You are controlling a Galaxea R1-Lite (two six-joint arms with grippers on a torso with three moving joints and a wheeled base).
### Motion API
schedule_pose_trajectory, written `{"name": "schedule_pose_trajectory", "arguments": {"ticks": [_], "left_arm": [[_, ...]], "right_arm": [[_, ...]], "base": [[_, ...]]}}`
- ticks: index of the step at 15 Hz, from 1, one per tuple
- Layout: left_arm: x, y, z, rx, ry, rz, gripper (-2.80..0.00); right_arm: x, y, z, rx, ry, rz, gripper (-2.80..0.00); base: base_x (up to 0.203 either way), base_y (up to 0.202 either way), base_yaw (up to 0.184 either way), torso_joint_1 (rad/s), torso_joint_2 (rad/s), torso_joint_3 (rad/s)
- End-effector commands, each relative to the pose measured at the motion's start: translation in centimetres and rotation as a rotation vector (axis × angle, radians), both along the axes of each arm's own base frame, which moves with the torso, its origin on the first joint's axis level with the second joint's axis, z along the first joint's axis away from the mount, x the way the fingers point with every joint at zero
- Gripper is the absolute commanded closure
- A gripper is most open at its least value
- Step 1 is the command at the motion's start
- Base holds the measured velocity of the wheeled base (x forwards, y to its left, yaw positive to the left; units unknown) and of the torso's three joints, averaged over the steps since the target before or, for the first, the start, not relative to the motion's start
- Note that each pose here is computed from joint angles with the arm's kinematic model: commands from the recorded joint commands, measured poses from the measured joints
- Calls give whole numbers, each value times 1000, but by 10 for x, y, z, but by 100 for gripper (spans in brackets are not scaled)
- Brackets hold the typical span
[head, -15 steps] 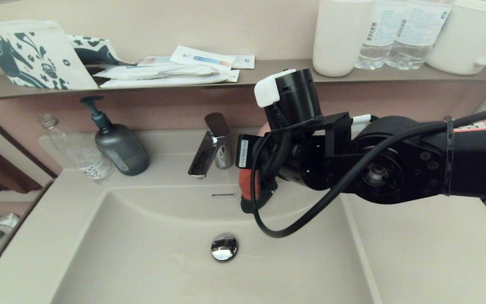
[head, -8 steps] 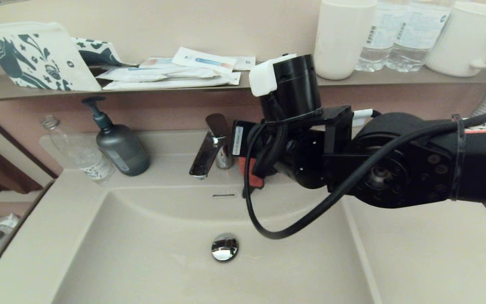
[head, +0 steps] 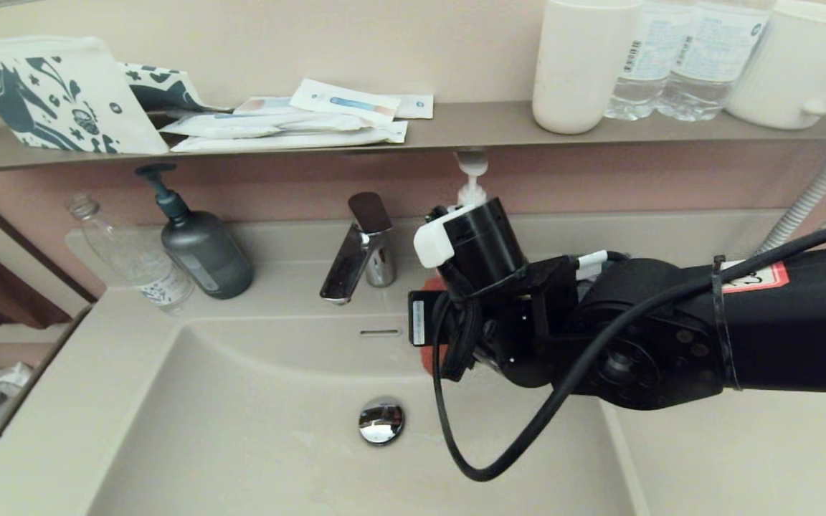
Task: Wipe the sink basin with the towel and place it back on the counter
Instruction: Wipe the sink
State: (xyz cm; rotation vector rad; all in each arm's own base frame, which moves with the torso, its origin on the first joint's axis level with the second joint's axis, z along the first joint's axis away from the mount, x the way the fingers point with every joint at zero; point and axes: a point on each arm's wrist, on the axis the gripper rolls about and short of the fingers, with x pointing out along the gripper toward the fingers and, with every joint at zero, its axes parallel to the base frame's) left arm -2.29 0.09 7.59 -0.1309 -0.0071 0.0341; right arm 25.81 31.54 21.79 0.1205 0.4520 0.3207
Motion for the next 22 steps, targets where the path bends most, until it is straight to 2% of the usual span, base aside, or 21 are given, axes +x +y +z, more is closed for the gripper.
{"name": "schedule_pose_trajectory", "arguments": {"ticks": [1, 5, 22], "left_arm": [[0, 0, 0, -1, 0, 1, 0], [0, 0, 0, -1, 0, 1, 0], [0, 0, 0, -1, 0, -1, 0]], "right_arm": [[-1, -2, -2, -12, 2, -7, 0], [3, -1, -8, -76, -17, -2, 0], [-3, -3, -21, -131, 15, 2, 0]], "base": [[0, 0, 0, 0, 0, 0], [0, 0, 0, 0, 0, 0], [0, 0, 0, 0, 0, 0]]}}
